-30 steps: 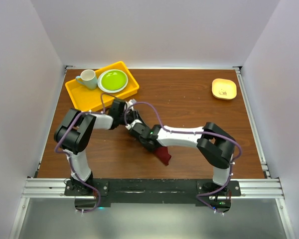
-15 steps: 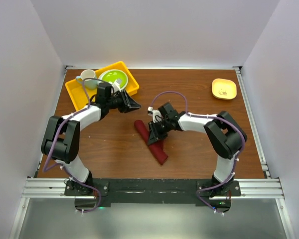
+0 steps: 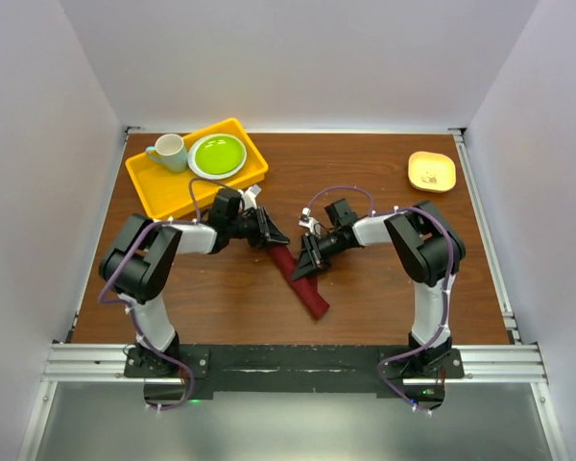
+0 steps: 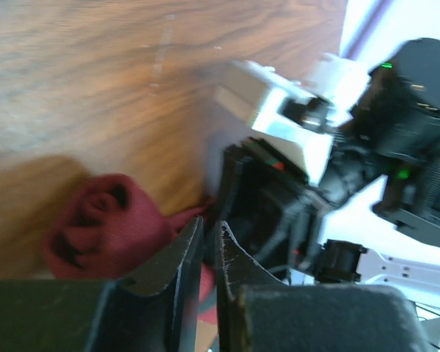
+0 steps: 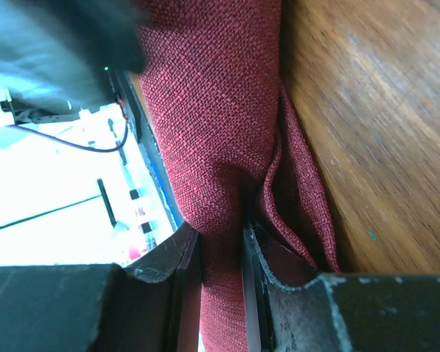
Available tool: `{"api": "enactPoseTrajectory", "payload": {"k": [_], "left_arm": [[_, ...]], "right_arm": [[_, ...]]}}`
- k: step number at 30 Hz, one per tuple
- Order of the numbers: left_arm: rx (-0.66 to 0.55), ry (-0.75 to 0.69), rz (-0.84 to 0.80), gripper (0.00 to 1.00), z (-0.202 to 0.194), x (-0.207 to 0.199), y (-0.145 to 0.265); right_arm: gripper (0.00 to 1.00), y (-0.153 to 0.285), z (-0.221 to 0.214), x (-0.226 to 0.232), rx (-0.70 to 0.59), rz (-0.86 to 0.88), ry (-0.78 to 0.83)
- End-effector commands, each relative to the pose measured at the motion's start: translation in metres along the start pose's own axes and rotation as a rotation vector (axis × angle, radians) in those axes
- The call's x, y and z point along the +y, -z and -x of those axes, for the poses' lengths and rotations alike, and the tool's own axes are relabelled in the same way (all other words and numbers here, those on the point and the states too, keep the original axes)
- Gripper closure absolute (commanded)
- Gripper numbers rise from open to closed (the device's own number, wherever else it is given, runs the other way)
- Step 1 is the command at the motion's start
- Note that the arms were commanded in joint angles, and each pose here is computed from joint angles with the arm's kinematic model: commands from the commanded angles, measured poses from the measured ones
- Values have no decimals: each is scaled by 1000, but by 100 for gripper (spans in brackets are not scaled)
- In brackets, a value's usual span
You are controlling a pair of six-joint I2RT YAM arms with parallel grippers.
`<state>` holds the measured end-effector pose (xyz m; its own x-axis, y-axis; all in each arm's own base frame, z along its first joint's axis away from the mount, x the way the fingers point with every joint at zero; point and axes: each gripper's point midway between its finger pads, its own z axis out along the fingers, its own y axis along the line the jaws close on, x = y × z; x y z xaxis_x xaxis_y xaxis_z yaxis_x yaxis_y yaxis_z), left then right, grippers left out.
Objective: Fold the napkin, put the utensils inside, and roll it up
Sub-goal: Roll the napkin with the utensil
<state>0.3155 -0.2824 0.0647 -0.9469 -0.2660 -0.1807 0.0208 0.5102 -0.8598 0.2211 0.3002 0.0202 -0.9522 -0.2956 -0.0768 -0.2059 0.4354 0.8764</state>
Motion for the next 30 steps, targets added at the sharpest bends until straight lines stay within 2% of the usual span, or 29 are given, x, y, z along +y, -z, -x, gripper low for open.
{"api": "enactPoseTrajectory", "payload": {"k": [1, 5, 9, 15, 22, 26, 30], "left_arm": [[-31, -21, -58, 85, 2, 12, -12], [-37, -15, -48, 88, 1, 25, -19], [-26, -35, -17, 89, 1, 34, -21], [-9, -27, 8, 90, -6, 45, -20], [3, -31, 20, 90, -7, 46, -19], [4, -34, 26, 90, -4, 47, -18], [9, -38, 33, 90, -4, 47, -18]], "right_arm": [[76, -4, -17, -30, 24, -110, -90], [73, 0, -15, -28, 9, -146, -98], [60, 14, -3, -21, -22, -243, -66], [50, 40, 9, 17, -57, -321, 21], [47, 35, -31, 9, -6, -438, 35], [47, 29, -60, 4, -15, -501, 39], [51, 32, -71, -9, -62, -621, 49]]}}
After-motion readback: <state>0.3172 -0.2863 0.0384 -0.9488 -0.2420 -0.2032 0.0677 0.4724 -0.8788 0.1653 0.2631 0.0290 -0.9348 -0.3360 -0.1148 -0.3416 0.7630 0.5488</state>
